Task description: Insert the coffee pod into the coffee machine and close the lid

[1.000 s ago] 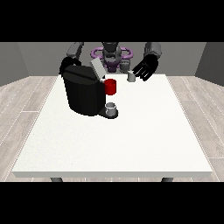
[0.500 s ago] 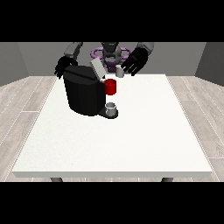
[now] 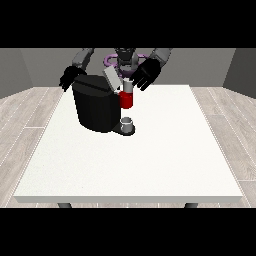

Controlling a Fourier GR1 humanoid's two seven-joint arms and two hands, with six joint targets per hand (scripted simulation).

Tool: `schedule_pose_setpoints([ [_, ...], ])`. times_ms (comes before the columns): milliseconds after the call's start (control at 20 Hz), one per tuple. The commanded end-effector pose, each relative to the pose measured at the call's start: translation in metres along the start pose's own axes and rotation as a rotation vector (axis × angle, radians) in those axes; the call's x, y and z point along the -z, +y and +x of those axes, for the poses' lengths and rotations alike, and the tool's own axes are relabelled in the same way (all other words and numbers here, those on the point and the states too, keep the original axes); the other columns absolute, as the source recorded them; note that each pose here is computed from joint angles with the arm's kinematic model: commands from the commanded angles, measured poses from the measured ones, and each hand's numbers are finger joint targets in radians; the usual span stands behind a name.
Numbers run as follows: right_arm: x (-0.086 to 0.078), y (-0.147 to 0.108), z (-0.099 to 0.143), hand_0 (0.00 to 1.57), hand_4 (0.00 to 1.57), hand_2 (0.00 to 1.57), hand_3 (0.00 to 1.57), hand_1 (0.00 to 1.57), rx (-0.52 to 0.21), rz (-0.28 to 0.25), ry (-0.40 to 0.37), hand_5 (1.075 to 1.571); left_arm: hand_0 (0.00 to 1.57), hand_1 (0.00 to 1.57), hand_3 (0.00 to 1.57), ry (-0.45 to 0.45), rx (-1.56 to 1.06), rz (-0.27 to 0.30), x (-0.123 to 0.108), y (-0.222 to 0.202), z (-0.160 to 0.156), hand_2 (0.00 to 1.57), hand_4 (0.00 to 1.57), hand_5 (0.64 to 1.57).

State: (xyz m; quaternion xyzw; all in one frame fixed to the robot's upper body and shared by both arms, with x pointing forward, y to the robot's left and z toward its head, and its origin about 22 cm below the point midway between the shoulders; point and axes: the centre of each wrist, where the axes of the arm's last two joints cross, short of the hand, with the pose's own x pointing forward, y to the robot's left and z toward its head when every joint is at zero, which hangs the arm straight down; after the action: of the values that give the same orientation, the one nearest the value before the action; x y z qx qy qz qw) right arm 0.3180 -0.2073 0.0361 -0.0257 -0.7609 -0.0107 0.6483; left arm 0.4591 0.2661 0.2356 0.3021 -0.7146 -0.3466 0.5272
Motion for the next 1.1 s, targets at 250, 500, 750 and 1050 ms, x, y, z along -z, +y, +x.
schedule_pose_setpoints([
  [250, 0.001, -0.014, 0.009, 0.00, 0.53, 0.00, 0.00, 0.00, -0.004, -0.003, 0.007, 1.571, 1.32, 1.32, 1.23, 0.003, 0.012, -0.027, -0.001, 0.000, -0.006, 1.33, 0.51, 1.571],
  [500, -0.005, 0.002, 0.001, 0.00, 0.52, 0.00, 0.00, 0.00, 0.010, -0.035, 0.009, 1.571, 1.21, 1.21, 1.19, -0.008, 0.007, -0.047, -0.001, -0.044, -0.001, 1.26, 0.50, 1.571],
  [750, -0.001, 0.002, 0.002, 0.00, 0.53, 0.00, 0.00, 0.00, 0.027, -0.030, -0.014, 1.571, 1.20, 1.20, 1.20, -0.031, 0.023, -0.026, 0.007, -0.014, 0.013, 1.27, 0.50, 1.571],
  [1050, -0.007, -0.008, 0.008, 0.00, 0.45, 0.00, 0.00, 0.00, 0.022, 0.016, -0.033, 1.571, 1.16, 1.16, 1.18, 0.026, 0.046, 0.003, 0.001, 0.003, -0.007, 1.24, 0.49, 1.571],
])
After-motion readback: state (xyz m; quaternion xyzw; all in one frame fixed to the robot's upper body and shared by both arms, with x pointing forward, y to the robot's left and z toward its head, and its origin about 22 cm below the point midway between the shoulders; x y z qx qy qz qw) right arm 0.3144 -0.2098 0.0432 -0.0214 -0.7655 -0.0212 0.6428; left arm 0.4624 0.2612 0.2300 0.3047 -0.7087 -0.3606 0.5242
